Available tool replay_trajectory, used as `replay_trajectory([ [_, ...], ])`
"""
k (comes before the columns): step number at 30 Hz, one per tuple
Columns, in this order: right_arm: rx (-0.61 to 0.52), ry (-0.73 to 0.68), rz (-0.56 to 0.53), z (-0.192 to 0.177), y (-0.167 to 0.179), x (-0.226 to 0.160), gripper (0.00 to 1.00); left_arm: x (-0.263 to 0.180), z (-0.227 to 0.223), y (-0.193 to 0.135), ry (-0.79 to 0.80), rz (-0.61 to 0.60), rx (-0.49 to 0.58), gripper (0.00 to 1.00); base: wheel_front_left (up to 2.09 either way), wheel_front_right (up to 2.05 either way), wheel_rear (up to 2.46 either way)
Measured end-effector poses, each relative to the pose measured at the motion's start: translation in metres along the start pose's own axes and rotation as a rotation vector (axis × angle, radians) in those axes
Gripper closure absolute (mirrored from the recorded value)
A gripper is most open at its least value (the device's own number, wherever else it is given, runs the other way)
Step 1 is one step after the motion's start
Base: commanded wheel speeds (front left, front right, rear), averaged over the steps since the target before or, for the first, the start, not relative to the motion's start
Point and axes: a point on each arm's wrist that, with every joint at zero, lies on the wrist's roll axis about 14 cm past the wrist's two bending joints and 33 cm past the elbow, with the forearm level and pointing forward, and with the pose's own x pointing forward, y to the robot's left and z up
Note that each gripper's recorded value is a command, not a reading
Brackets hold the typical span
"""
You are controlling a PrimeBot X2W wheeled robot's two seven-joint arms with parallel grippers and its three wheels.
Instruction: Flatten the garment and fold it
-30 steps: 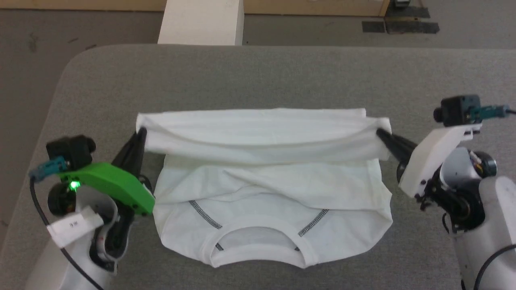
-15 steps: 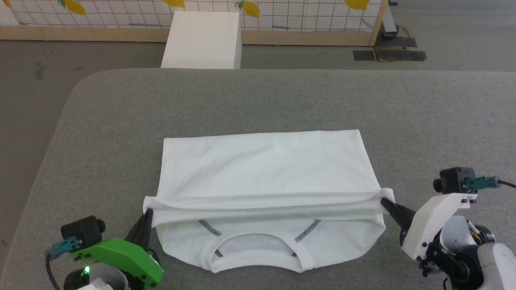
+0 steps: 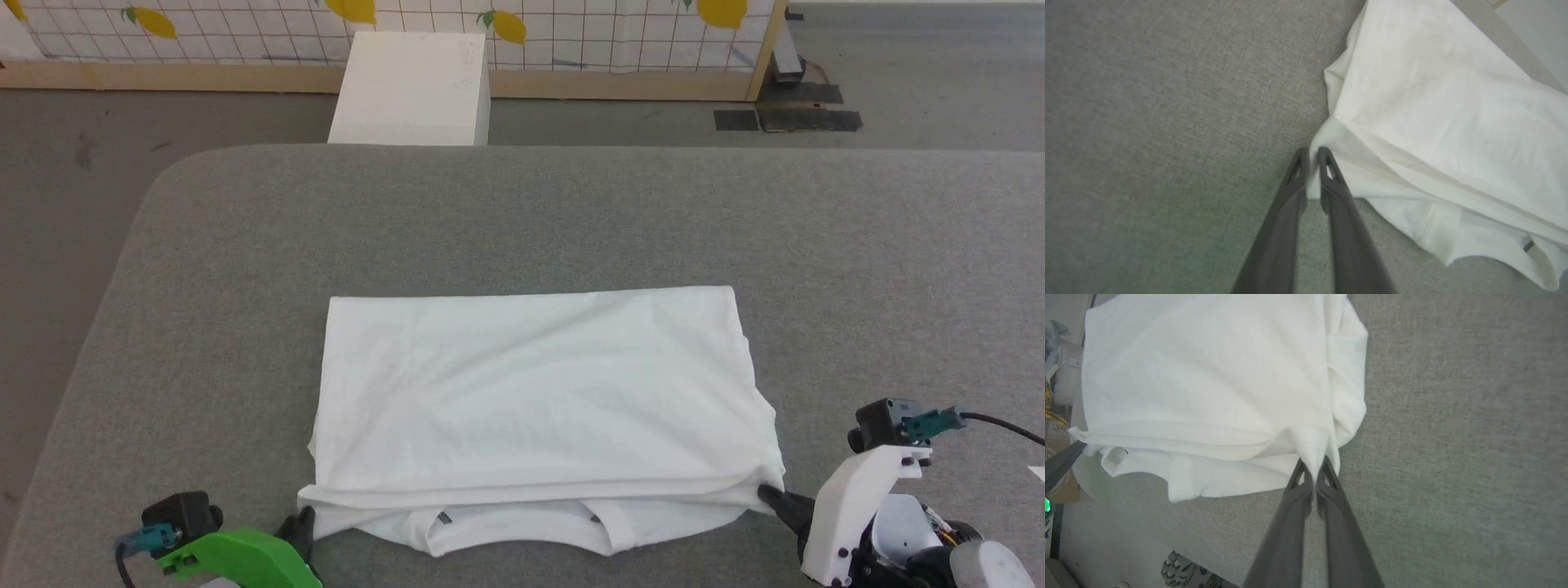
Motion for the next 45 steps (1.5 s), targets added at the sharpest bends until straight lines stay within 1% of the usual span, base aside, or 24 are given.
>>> replay_trajectory([
  [4, -0.009, 0.019, 0.005, 0.0, 0.002, -0.004, 0.0, -0.001, -0.001, 0.009, 0.031, 0.034, -0.002, 0.0, 0.0, 0.0, 0.0],
  [6, -0.015, -0.001, 0.011, 0.01, 0.002, -0.011, 0.0, -0.004, 0.01, 0.017, 0.018, 0.059, -0.003, 0.0, 0.0, 0.0, 0.0],
  [8, -0.002, -0.036, 0.019, 0.022, 0.002, -0.018, 0.0, -0.007, 0.028, 0.023, -0.028, 0.083, 0.004, 0.0, 0.0, 0.0, 0.0],
  [11, 0.003, -0.104, 0.013, 0.047, -0.003, -0.031, 0.0, -0.015, 0.064, 0.03, -0.138, 0.108, 0.011, 0.0, 0.0, 0.0, 0.0],
  [14, -0.008, -0.185, -0.003, 0.08, -0.007, -0.041, 0.0, -0.024, 0.104, 0.026, -0.299, 0.094, 0.036, 0.0, 0.0, 0.0, 0.0],
  [16, -0.029, -0.203, -0.009, 0.097, -0.006, -0.042, 0.0, -0.031, 0.128, 0.017, -0.424, 0.071, 0.095, 0.0, 0.0, 0.0, 0.0],
  [18, -0.046, -0.179, -0.011, 0.102, -0.004, -0.036, 0.0, -0.035, 0.146, 0.004, -0.532, 0.034, 0.149, 0.0, 0.0, 0.0, 0.0],
  [21, -0.08, -0.097, -0.016, 0.097, -0.003, -0.019, 0.0, -0.039, 0.168, -0.019, -0.687, -0.037, 0.236, 0.0, 0.0, 0.0, 0.0],
  [25, -0.129, 0.027, -0.023, 0.082, -0.006, 0.006, 0.0, -0.033, 0.174, -0.04, -0.754, -0.096, 0.323, 0.0, 0.0, 0.0, 0.0],
  [27, -0.136, 0.094, -0.02, 0.071, -0.008, 0.018, 0.0, -0.03, 0.175, -0.047, -0.769, -0.109, 0.354, 0.0, 0.0, 0.0, 0.0],
  [30, -0.145, 0.174, -0.008, 0.055, -0.009, 0.033, 0.0, -0.028, 0.177, -0.053, -0.799, -0.107, 0.354, 0.0, 0.0, 0.0, 0.0],
  [34, -0.166, 0.257, 0.038, 0.038, 0.001, 0.05, 0.0, -0.023, 0.173, -0.047, -0.798, -0.082, 0.34, 0.0, 0.0, 0.0, 0.0],
  [40, -0.193, 0.288, 0.11, 0.035, 0.021, 0.065, 0.0, -0.02, 0.169, -0.034, -0.792, -0.047, 0.327, 0.0, 0.0, 0.0, 0.0],
  [45, -0.203, 0.287, 0.134, 0.033, 0.029, 0.068, 0.0, -0.022, 0.165, -0.032, -0.79, -0.05, 0.317, 0.0, 0.0, 0.0, 0.0],
])
